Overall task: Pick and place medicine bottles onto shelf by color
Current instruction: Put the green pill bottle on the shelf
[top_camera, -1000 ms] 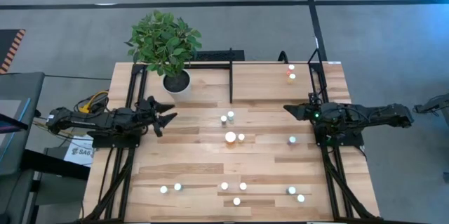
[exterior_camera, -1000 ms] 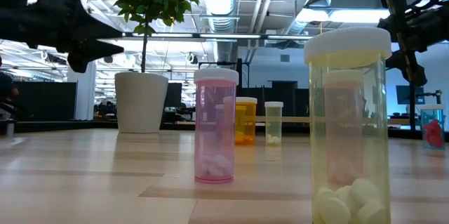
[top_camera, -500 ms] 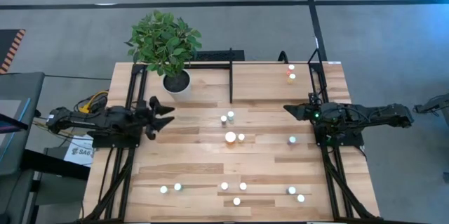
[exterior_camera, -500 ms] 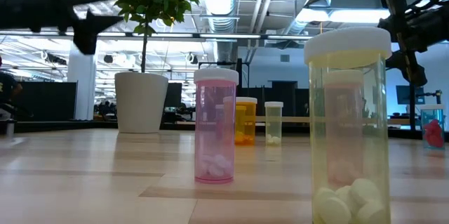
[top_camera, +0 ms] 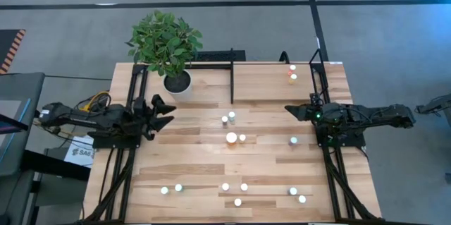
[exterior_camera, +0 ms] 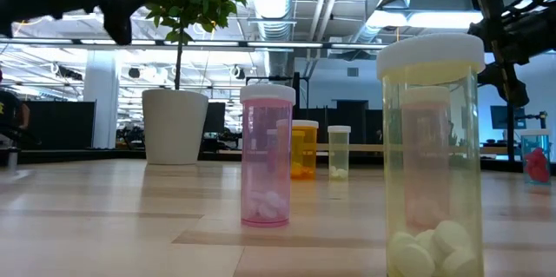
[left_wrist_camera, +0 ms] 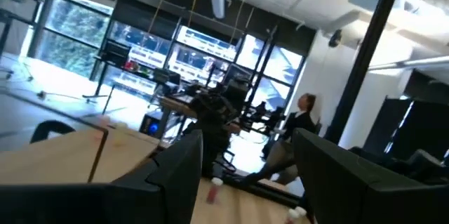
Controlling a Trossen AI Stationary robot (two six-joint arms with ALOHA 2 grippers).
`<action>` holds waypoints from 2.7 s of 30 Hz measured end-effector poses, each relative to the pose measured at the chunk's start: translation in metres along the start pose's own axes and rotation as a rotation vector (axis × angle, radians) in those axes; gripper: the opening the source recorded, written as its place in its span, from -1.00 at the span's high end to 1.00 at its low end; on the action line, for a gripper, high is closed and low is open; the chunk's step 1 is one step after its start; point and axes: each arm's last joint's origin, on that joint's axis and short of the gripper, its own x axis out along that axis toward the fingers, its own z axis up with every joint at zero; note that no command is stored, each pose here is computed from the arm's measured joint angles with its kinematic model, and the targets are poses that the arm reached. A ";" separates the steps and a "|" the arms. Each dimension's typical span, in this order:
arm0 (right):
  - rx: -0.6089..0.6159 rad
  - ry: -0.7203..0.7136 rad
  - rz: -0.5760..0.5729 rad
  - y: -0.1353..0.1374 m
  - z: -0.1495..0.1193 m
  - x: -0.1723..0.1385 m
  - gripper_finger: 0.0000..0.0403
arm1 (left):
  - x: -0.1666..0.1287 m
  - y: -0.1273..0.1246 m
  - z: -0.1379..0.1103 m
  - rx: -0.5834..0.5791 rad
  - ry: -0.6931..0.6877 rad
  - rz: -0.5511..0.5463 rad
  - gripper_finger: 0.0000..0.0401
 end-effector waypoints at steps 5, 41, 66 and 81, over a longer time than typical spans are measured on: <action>0.000 0.000 0.000 0.000 0.000 0.000 0.15 | 0.025 -0.007 0.007 0.057 0.070 0.024 -0.04; 0.000 0.000 0.000 0.000 0.000 0.000 0.15 | 0.255 0.011 -0.031 -0.046 0.672 0.786 -0.04; 0.000 0.000 -0.001 0.000 0.000 0.000 0.15 | 0.304 0.059 -0.070 -0.347 1.155 0.984 -0.04; 0.000 0.000 -0.001 0.000 0.000 0.000 0.15 | 0.303 0.064 -0.078 -0.273 1.164 1.020 -0.04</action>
